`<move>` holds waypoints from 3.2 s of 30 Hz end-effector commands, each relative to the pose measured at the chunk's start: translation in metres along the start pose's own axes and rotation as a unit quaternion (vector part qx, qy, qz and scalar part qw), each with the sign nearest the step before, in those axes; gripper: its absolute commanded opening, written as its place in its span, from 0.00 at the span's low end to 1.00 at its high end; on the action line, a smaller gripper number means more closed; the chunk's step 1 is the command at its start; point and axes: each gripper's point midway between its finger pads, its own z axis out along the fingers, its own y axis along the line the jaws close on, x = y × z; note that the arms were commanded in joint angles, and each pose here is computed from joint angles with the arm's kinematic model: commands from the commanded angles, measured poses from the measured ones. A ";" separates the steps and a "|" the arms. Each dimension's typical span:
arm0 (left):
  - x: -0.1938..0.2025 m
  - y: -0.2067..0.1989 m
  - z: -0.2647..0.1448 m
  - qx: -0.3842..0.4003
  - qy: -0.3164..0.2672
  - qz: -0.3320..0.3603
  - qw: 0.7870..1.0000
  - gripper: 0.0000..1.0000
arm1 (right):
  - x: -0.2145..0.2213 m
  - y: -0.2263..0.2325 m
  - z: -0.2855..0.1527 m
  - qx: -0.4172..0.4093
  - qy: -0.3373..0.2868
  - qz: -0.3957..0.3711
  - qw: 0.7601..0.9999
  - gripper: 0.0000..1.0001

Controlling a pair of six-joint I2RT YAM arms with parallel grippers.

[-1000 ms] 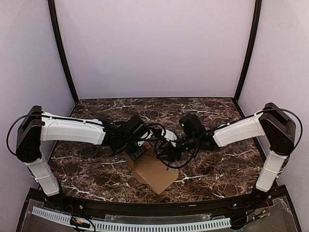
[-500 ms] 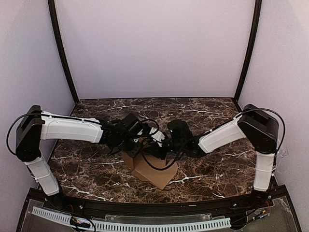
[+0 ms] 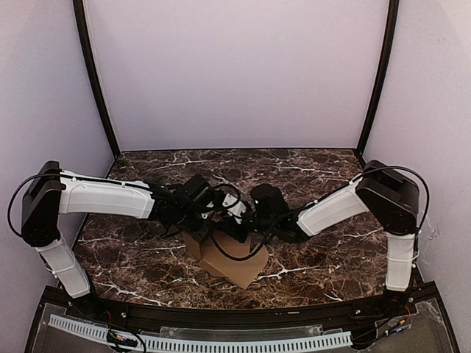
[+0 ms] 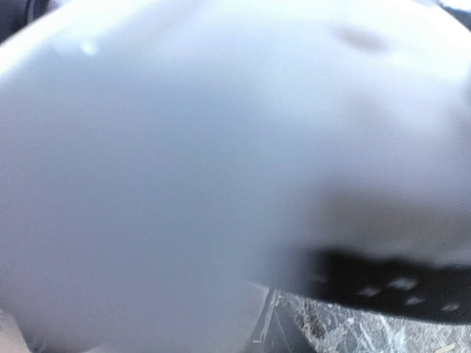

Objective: Fold the paper box

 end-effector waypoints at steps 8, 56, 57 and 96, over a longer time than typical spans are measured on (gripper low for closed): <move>-0.014 -0.035 -0.043 0.109 -0.044 0.009 0.993 0.63 | 0.033 0.006 0.006 0.023 0.039 -0.021 0.999 0.17; 0.001 0.009 -0.034 0.305 -0.094 -0.306 0.897 0.58 | 0.043 0.000 0.044 0.020 0.066 0.062 0.996 0.03; 0.001 0.010 -0.034 0.307 -0.094 -0.309 0.895 0.58 | 0.044 0.000 0.045 0.023 0.069 0.067 0.995 0.03; -0.012 0.025 -0.026 0.382 -0.116 -0.403 0.824 0.58 | 0.007 -0.020 0.049 0.062 0.075 0.127 0.987 0.10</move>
